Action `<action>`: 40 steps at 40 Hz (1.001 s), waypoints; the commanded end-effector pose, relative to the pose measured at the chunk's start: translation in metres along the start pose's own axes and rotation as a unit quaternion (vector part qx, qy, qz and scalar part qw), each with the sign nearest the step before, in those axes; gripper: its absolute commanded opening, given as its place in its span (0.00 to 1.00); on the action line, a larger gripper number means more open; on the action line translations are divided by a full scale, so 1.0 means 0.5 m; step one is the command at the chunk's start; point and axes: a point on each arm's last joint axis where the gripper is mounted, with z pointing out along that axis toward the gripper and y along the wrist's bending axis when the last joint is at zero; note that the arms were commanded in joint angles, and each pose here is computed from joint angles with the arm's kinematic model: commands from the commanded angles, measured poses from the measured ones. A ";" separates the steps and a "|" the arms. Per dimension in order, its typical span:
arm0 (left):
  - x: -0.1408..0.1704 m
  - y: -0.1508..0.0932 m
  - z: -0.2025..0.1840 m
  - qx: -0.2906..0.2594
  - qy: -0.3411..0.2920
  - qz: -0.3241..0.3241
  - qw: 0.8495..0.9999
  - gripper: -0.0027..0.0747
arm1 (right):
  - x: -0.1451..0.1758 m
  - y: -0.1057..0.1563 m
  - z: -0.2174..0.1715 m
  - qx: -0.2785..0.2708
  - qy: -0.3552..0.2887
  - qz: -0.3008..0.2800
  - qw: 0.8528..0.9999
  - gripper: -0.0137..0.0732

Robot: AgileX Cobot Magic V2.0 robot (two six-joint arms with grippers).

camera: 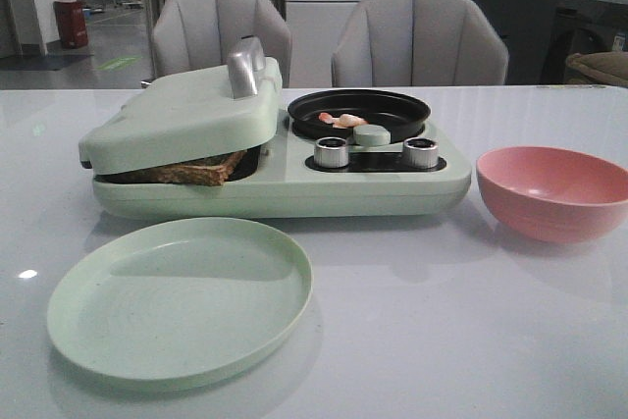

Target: Make breakfast with bread and shrimp

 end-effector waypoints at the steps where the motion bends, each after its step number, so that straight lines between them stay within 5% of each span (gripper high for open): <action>1: -0.012 0.000 -0.003 -0.001 -0.046 -0.006 0.999 0.18 | -0.033 -0.004 -0.003 0.012 -0.051 -0.003 0.999 0.32; 17: -0.012 0.000 -0.003 -0.001 -0.046 -0.006 0.999 0.18 | 0.020 -0.023 -0.017 0.082 -0.064 -0.014 0.994 0.32; 40: -0.012 0.000 -0.003 -0.001 -0.045 -0.006 0.999 0.18 | 0.065 -0.031 -0.024 0.113 -0.124 -0.001 0.986 0.32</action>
